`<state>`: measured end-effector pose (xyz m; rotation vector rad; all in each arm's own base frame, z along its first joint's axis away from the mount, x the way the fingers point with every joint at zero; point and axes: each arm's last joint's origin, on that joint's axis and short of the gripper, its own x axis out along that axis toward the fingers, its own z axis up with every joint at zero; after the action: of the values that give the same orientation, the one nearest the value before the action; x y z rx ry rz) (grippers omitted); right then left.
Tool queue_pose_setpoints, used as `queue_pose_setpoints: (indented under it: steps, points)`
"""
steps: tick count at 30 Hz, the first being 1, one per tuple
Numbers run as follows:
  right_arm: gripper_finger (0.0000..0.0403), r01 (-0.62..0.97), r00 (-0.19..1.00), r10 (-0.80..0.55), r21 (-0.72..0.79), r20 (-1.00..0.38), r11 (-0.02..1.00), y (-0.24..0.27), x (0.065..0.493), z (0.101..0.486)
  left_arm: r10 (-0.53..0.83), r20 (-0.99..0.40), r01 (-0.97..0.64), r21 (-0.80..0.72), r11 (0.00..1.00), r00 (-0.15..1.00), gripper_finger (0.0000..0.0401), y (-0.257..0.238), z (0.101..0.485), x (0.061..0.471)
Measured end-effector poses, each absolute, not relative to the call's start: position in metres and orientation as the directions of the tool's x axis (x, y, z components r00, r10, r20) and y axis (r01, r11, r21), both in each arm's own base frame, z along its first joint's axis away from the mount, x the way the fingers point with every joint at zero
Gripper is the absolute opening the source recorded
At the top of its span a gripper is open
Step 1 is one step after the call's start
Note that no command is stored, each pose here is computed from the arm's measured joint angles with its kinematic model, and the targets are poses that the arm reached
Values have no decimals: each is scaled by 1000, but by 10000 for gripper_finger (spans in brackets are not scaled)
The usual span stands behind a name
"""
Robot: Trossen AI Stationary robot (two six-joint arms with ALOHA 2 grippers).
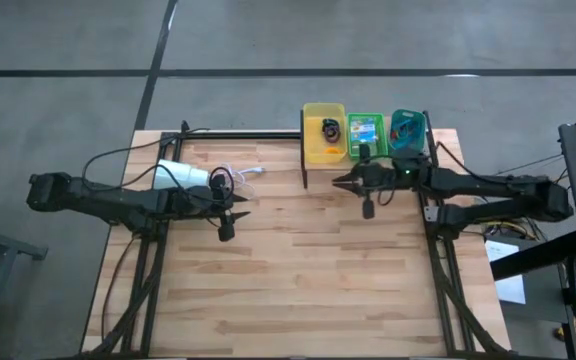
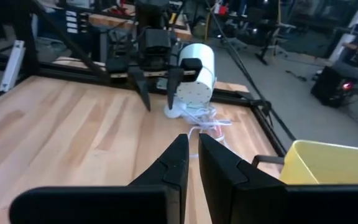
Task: Pick & Place Office Desk Supplies
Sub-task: Return to Home Position
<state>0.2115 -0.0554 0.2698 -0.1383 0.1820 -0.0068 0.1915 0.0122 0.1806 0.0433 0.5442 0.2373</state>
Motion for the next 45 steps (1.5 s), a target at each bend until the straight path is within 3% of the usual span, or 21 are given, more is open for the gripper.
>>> queue_pose_setpoints:
  steps: [14, 22, 29, 34, 45]
  points:
    - [32, -57, 990, 36, -156, -133, 986, -46, 264, 236, 235, -508, -212, 103, 972, 829, 190, 12, 181, 192]
    - [9, -71, 997, 63, -176, -55, 982, -44, 292, 210, 235, -508, -212, 103, 972, 829, 190, 12, 181, 191]
    - [8, -101, 990, 84, -157, -112, 982, -41, 307, 175, 235, -507, -212, 103, 972, 829, 190, 12, 181, 191]
    - [8, -133, 981, 109, -149, -160, 980, -32, 300, 154, 235, -508, -212, 103, 972, 829, 190, 12, 181, 191]
    - [8, -25, 1000, 26, -162, 4, 986, -19, 236, 135, 235, -510, -212, 104, 972, 827, 190, 12, 180, 191]
